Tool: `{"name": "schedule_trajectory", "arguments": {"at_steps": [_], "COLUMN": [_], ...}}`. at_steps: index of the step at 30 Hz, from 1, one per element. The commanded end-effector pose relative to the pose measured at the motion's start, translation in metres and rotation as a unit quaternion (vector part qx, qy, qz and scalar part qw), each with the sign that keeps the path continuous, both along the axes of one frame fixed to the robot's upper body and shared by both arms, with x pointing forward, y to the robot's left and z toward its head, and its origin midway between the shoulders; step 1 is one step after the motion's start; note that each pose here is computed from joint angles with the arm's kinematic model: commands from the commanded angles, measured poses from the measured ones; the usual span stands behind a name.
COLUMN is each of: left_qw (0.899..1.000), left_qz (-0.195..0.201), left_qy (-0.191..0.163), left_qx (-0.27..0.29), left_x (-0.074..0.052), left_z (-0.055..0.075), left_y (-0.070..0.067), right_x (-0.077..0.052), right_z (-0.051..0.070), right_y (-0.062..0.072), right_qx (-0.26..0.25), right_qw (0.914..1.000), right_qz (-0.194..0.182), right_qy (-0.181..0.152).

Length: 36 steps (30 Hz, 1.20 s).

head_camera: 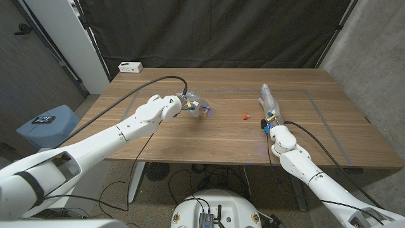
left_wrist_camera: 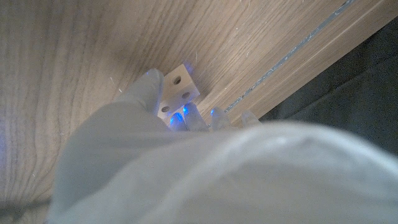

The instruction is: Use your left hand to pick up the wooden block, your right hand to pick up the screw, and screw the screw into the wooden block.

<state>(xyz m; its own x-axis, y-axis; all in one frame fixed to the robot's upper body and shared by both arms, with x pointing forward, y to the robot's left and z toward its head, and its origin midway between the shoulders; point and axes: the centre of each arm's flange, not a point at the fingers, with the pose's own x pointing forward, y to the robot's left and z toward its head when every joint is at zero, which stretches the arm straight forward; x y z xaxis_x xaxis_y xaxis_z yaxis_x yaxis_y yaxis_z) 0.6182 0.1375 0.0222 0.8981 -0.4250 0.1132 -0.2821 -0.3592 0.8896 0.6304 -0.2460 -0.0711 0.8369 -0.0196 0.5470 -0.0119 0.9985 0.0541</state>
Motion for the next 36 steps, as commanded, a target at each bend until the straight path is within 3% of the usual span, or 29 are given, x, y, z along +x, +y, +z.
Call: {"name": "schedule_trajectory", "arguments": {"at_steps": [1,16,36], "left_qw": [1.000,0.998,0.997], "left_qz": [-0.006,-0.001,-0.025], "left_qy": [-0.030,-0.055,-0.066], "left_qx": [-0.002,-0.016,-0.025], "left_x": [-0.0022,0.0040,0.0061], "left_z": [-0.0128,-0.0158,-0.0194], "left_y": [0.0003,0.0007,-0.0057], "right_x": [-0.0013,0.0020,0.0021], "right_z": [-0.0013,-0.0004,-0.0041], "right_y": [0.0001,-0.0004,-0.0034], "right_qx": [0.003,0.003,0.008], "right_qw": [1.0000,1.0000,1.0000], "right_qz": [-0.002,-0.001,-0.003], "right_qy": [-0.002,-0.002,-0.001]}}
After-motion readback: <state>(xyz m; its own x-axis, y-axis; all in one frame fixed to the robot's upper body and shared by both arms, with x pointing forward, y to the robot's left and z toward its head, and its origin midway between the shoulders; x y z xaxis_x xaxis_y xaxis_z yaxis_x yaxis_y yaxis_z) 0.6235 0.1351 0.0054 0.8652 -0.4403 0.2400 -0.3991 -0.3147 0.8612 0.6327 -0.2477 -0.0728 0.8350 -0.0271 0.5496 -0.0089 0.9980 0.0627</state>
